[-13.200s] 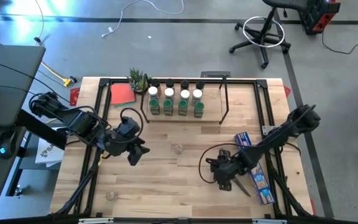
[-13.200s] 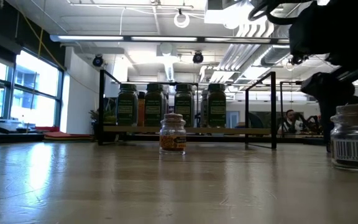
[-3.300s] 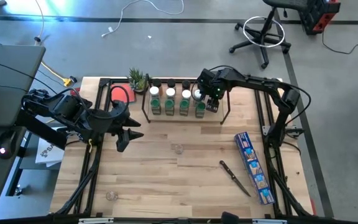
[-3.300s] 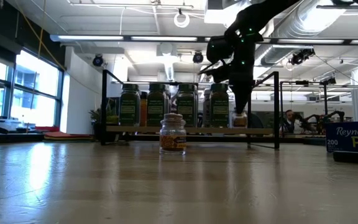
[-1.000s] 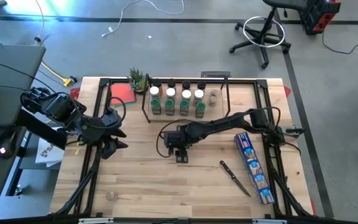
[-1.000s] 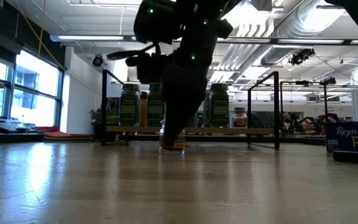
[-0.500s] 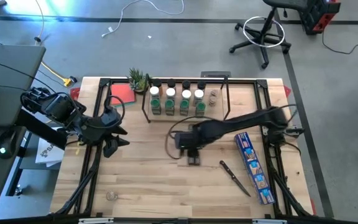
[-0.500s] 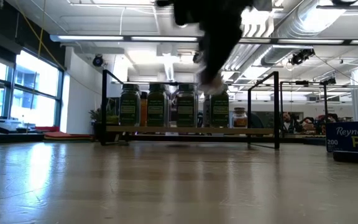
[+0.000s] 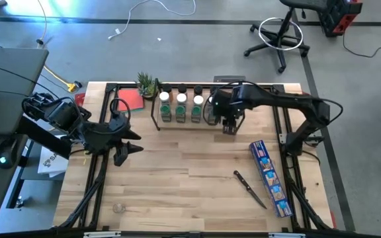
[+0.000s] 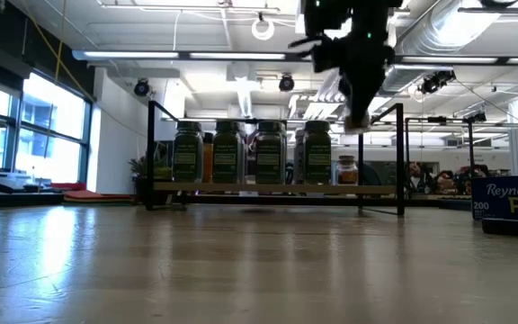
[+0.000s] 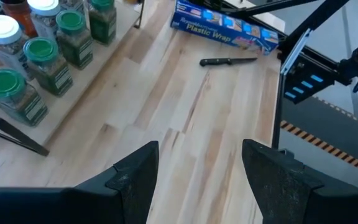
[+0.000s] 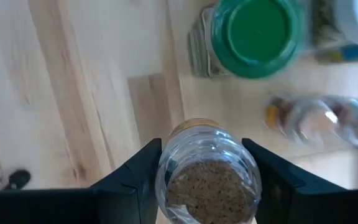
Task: Shelf spices
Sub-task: Put the transparent seasoning bottle on the shelf aligned with the other transparent seasoning bottle
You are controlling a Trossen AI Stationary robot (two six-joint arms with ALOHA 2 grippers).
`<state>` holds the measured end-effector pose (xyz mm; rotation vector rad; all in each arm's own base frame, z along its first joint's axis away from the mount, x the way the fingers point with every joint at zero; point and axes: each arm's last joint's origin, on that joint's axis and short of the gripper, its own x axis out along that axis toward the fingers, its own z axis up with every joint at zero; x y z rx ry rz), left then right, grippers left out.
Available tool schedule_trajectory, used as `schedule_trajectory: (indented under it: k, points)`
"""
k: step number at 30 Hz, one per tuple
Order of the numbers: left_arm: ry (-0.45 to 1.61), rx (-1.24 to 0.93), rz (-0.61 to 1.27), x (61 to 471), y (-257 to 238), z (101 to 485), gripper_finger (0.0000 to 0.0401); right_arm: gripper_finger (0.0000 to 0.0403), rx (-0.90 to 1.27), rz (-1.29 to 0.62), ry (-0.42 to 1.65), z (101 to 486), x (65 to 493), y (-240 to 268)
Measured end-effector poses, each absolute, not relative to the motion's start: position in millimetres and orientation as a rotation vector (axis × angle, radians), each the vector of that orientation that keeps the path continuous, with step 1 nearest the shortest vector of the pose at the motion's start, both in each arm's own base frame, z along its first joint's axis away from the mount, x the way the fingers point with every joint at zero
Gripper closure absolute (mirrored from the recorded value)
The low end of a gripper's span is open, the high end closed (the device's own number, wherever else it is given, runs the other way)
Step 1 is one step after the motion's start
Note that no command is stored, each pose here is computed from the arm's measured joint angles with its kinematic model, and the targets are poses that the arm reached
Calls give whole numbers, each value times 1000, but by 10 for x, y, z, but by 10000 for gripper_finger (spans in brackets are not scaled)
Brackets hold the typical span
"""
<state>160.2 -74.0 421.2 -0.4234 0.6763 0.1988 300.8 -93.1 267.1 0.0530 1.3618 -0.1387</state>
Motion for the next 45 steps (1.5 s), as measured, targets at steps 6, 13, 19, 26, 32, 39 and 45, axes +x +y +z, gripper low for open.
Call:
schedule_trajectory:
  k: [6, 13, 19, 26, 32, 39, 45]
  points:
    - [665, -446, 226, 1606, -727, 4213, 176, 232, 45, -148, 1326, 2424, 2976, -1081]
    - [646, -450, 263, 1616, -699, 4215, 177, 232, 74, -166, 1351, 2224, 2884, -1162]
    - [643, -456, 279, 1628, -672, 4215, 177, 191, 80, -205, 1339, 2213, 2882, -1199]
    - [643, -458, 285, 1632, -659, 4214, 177, 180, 62, -221, 1343, 2214, 2882, -1206]
    - [644, -457, 285, 1632, -659, 4214, 177, 178, 55, -304, 1347, 2253, 2887, -1228]
    - [644, -457, 285, 1632, -659, 4214, 176, 177, -11, -395, 1310, 2436, 2951, -1277]
    - [644, -457, 284, 1632, -660, 4214, 177, 176, -7, -392, 1333, 2684, 2959, -1250]
